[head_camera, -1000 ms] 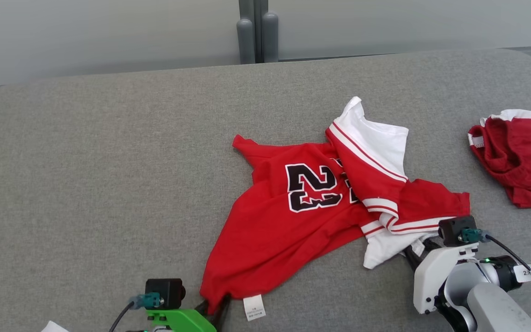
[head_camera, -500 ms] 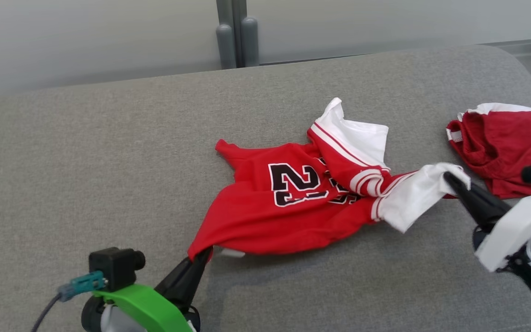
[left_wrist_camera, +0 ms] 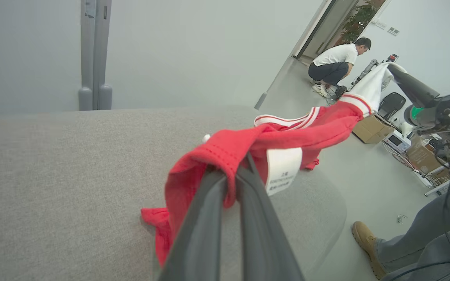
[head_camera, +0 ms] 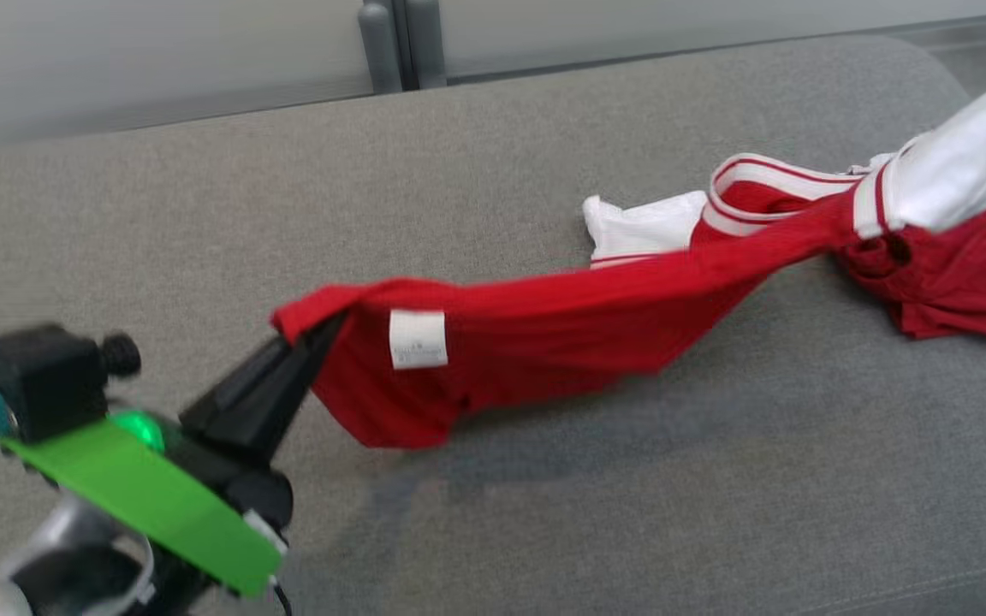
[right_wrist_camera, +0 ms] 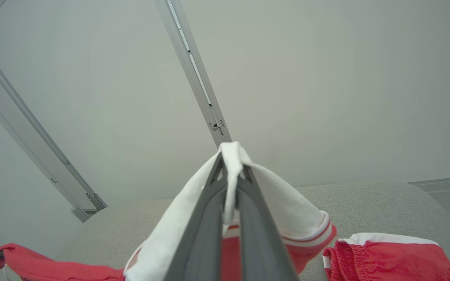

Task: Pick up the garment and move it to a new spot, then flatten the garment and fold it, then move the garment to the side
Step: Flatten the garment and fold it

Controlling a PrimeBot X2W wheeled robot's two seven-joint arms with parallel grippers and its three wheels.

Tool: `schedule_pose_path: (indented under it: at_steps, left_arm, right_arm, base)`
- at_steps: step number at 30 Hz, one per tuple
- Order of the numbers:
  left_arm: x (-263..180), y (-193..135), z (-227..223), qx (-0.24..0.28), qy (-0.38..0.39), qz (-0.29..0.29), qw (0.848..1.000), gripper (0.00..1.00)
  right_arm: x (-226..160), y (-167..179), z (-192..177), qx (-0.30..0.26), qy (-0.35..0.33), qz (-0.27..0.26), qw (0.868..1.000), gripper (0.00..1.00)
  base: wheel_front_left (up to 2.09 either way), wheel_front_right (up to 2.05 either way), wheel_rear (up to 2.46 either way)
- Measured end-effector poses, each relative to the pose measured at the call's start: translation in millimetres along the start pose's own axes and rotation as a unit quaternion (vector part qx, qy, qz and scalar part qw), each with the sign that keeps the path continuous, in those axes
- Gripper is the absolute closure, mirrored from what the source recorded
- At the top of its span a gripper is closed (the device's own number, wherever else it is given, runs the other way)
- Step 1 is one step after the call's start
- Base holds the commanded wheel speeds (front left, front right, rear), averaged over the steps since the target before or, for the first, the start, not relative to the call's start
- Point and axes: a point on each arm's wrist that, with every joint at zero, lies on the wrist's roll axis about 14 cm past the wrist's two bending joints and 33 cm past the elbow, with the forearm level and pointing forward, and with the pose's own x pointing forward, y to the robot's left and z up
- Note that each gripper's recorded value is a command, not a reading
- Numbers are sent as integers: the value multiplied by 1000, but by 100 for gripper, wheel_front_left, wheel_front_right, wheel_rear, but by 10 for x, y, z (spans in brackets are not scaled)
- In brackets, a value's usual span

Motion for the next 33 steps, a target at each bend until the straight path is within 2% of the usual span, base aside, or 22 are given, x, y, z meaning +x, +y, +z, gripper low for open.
schedule_pose_path:
  at_steps: [3, 7, 11, 14, 17, 19, 21, 24, 26, 28, 33]
  left_arm:
    - [244, 203, 270, 28, 1, 4, 1000, 100]
    - [730, 593, 614, 48, 15, 29, 998, 100]
    - [1261, 973, 834, 67, 29, 68, 995, 100]
    - [1578, 1295, 1019, 74, 11, 105, 992, 100]
    - [1793, 1652, 1228, 87, -19, 156, 984, 100]
    - [1890, 1844, 1436, 102, -60, 187, 975, 100]
    - [1940, 1991, 1696, 122, -118, 209, 963, 100]
    - [2022, 2091, 1970, 135, -192, 212, 949, 100]
    - [2108, 2155, 1998, 143, -217, 205, 944, 100]
    - [2177, 2332, 1872, 147, -221, 205, 942, 100]
    - [2301, 2926, 1080, 129, -153, 226, 953, 100]
  right_arm:
    - [305, -167, 149, -1, -19, -14, 1000, 100]
    - [914, -352, 244, -4, -38, -39, 999, 100]
    - [1638, -366, 278, 5, -68, -51, 996, 100]
    - [2154, -303, 304, 12, -101, -57, 993, 100]
    - [2586, -176, 289, 9, -132, -55, 990, 100]
    - [2825, -67, 304, 19, -157, -47, 986, 100]
    - [3013, 11, 278, 5, -178, -44, 983, 100]
    - [3223, 154, 301, 15, -221, -28, 975, 100]
    - [3335, 282, 331, 22, -247, -9, 969, 100]
    - [3462, 336, 130, 25, -237, 5, 971, 100]
    - [3601, 149, -910, 49, -146, 1, 988, 100]
  base:
    - [0, 0, 0]
    - [0, 0, 0]
    - [0, 0, 0]
    - [0, 0, 0]
    - [0, 0, 0]
    - [0, 0, 0]
    - [0, 0, 0]
    - [0, 0, 0]
    - [0, 0, 0]
    - [0, 0, 0]
    - [0, 0, 0]
